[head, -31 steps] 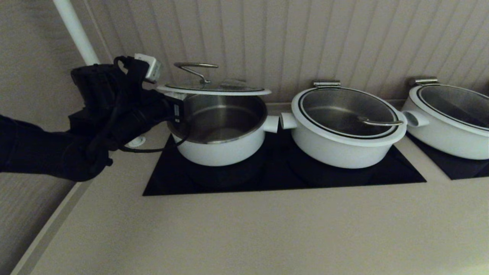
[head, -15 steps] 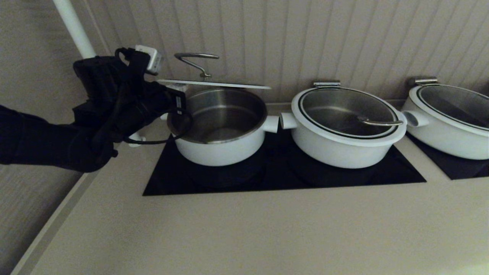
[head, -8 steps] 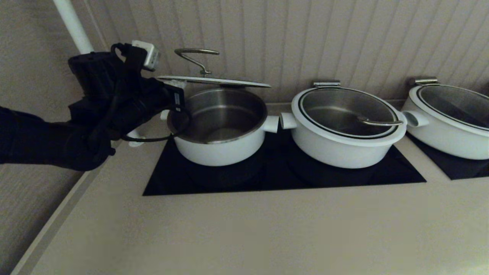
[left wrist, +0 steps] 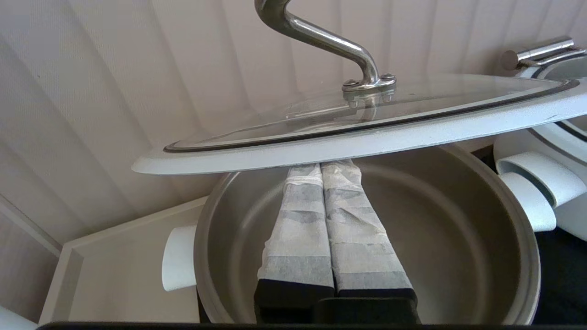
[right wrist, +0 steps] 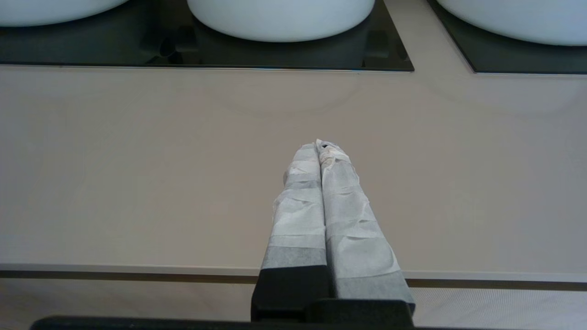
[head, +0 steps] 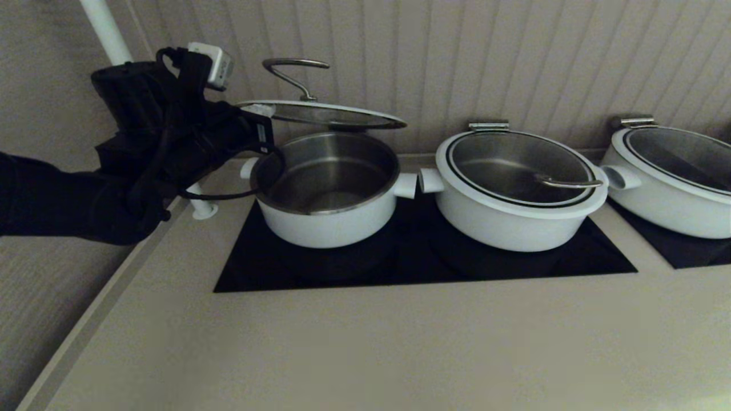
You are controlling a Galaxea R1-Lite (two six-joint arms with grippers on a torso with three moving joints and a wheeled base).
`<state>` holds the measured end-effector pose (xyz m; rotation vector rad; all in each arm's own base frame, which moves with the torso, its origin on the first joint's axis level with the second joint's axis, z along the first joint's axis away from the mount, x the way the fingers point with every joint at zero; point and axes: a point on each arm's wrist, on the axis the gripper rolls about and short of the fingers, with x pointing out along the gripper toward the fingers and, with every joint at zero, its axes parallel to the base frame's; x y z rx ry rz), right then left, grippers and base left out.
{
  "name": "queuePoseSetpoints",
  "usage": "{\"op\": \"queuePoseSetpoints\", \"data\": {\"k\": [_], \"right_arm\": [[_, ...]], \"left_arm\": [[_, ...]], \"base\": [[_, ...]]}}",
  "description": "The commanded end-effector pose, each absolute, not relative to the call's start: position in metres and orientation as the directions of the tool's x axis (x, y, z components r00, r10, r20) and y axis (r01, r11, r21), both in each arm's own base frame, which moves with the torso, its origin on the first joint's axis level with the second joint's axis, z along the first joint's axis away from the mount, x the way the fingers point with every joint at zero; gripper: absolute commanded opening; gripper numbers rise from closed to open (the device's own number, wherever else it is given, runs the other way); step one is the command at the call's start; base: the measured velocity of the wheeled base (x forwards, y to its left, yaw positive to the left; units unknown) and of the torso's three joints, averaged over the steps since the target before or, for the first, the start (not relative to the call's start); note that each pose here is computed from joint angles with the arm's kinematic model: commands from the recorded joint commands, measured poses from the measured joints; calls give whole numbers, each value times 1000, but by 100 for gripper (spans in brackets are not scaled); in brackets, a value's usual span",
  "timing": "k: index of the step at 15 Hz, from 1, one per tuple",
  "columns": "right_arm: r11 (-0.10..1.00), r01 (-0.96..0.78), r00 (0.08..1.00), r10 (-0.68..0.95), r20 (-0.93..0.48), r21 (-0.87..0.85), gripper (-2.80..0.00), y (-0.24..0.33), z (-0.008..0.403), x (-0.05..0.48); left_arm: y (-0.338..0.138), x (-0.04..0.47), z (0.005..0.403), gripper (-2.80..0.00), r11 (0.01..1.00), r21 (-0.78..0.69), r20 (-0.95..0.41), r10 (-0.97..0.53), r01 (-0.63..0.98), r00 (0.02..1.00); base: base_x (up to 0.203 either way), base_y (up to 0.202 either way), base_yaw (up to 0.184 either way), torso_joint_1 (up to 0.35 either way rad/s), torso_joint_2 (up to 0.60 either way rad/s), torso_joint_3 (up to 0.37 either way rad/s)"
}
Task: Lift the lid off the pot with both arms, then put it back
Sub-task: Open the pot lid completely
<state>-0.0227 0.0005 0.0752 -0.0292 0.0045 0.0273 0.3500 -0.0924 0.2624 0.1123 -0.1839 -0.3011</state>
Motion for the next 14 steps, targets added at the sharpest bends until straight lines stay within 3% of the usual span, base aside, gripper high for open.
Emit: {"op": "queuePoseSetpoints", "data": {"k": [1,14], "right_arm": [[999,-28,1000,28,-5,-30,-280,1,75,-23],[999,-28,1000,28,-5,-30,-280,1,75,-23]], "left_arm": [[-92,350,263,-280,949,138,168,-304,283,938],[-97,367,259,-280,951,141,215,-302,276,929]], "base": [[0,0,0,0,0,0],[0,0,0,0,0,0]]}}
